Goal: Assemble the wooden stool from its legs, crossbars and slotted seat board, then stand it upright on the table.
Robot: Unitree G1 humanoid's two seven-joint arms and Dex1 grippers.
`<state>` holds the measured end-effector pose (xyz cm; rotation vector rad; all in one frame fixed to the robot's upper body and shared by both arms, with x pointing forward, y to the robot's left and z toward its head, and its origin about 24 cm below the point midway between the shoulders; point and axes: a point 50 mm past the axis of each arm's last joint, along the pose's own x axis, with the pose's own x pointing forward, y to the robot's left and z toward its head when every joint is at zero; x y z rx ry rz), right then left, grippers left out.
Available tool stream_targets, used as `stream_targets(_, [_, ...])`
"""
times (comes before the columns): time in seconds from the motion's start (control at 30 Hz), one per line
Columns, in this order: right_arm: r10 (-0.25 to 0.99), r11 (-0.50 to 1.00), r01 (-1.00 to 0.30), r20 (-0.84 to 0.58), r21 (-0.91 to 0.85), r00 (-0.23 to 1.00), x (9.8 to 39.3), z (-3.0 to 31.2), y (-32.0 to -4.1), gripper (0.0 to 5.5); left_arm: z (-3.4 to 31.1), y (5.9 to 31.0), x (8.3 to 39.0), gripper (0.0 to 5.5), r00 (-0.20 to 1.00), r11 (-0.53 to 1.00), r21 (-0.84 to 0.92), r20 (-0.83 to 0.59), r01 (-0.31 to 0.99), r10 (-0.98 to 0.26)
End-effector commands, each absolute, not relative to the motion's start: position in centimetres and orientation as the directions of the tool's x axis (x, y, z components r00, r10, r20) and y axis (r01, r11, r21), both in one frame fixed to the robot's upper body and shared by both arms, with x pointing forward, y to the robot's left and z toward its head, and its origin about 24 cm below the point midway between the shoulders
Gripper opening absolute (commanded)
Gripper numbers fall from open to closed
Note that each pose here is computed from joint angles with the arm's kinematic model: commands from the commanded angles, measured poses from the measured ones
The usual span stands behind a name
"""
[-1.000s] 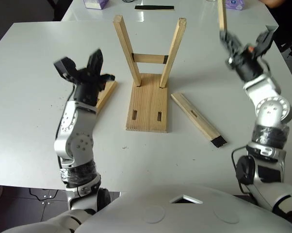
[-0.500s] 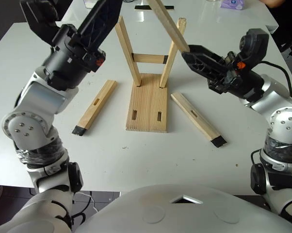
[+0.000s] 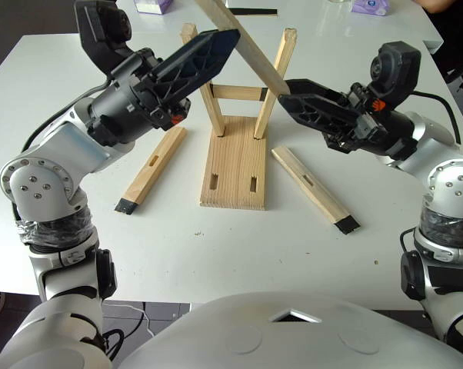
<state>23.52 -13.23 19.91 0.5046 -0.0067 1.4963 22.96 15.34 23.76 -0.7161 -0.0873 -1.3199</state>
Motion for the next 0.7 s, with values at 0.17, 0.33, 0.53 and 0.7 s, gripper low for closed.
stream_targets(0.17, [0.97, -0.013, -0.934, 0.232, 0.357, 0.075, 23.58, 18.74, -13.41, 1.31, 24.2, 14.99, 22.57, 2.55, 0.245, 0.074, -0.377, 0.432, 0.923, -0.868])
stream_targets(0.33, [0.97, -0.009, -0.932, 0.228, 0.363, 0.08, 23.73, 18.66, -13.53, 1.31, 24.23, 15.04, 22.69, 2.46, 0.251, 0.082, -0.366, 0.443, 0.927, -0.861])
stream_targets(0.53, [0.976, 0.009, -0.938, 0.2, 0.348, 0.084, 23.96, 18.55, -13.78, 1.31, 24.45, 15.31, 22.9, 1.61, 0.24, 0.089, -0.33, 0.452, 0.94, -0.859])
stream_targets(0.7, [0.969, -0.006, -0.934, 0.231, 0.358, 0.082, 24.24, 19.08, -13.9, 1.31, 24.38, 15.21, 22.87, 1.32, 0.238, 0.095, -0.316, 0.451, 0.944, -0.861])
